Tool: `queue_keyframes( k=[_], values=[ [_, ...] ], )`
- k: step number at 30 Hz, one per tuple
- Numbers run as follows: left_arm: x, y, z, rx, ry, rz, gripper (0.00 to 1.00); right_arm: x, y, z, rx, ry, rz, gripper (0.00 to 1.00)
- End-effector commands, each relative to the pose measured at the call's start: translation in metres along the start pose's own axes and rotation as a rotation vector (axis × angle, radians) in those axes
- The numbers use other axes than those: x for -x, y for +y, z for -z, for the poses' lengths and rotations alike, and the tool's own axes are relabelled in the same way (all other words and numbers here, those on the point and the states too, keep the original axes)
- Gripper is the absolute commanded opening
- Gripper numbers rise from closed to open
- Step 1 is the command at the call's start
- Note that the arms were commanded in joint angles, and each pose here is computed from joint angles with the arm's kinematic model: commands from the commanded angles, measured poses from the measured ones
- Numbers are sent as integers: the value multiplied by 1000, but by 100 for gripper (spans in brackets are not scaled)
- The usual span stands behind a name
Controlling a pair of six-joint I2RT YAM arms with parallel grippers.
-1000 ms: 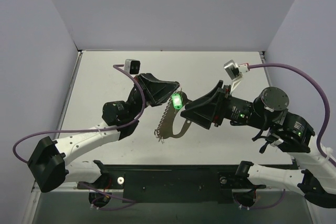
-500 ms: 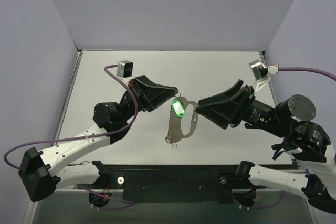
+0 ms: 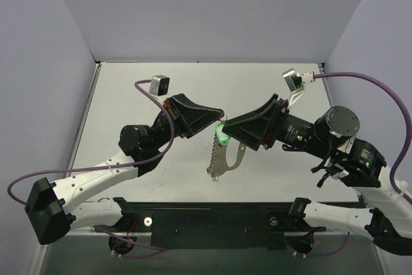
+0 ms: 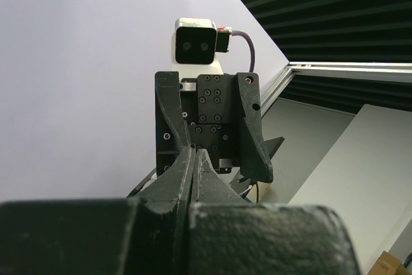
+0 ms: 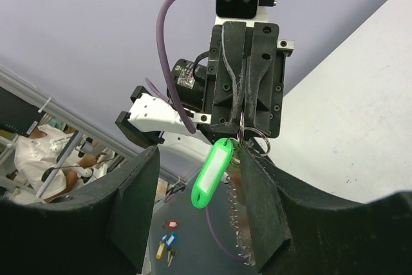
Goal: Remove the keys from the keyring
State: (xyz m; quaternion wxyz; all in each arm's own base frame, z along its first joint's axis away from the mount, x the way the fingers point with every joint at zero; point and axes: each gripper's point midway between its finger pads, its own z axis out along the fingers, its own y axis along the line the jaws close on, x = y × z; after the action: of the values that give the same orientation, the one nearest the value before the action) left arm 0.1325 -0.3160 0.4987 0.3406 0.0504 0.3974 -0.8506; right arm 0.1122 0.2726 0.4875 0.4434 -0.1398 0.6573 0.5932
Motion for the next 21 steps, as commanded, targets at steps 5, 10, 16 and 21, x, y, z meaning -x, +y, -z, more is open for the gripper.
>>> queue_keyframes(
  k=[5,10,16,21],
  values=[
    [3,-43,-11,-125,4,-31,0,10,6,7,22,-50,29,49],
    [4,-50,-11,-156,-4,-34,0,2,1,7,28,-53,0,49],
    [0,-52,-14,-172,-3,-24,0,-2,-3,5,37,-68,-25,48],
    [-4,-52,-17,-175,-2,-18,0,-2,-3,2,42,-70,-28,48]
  ],
)
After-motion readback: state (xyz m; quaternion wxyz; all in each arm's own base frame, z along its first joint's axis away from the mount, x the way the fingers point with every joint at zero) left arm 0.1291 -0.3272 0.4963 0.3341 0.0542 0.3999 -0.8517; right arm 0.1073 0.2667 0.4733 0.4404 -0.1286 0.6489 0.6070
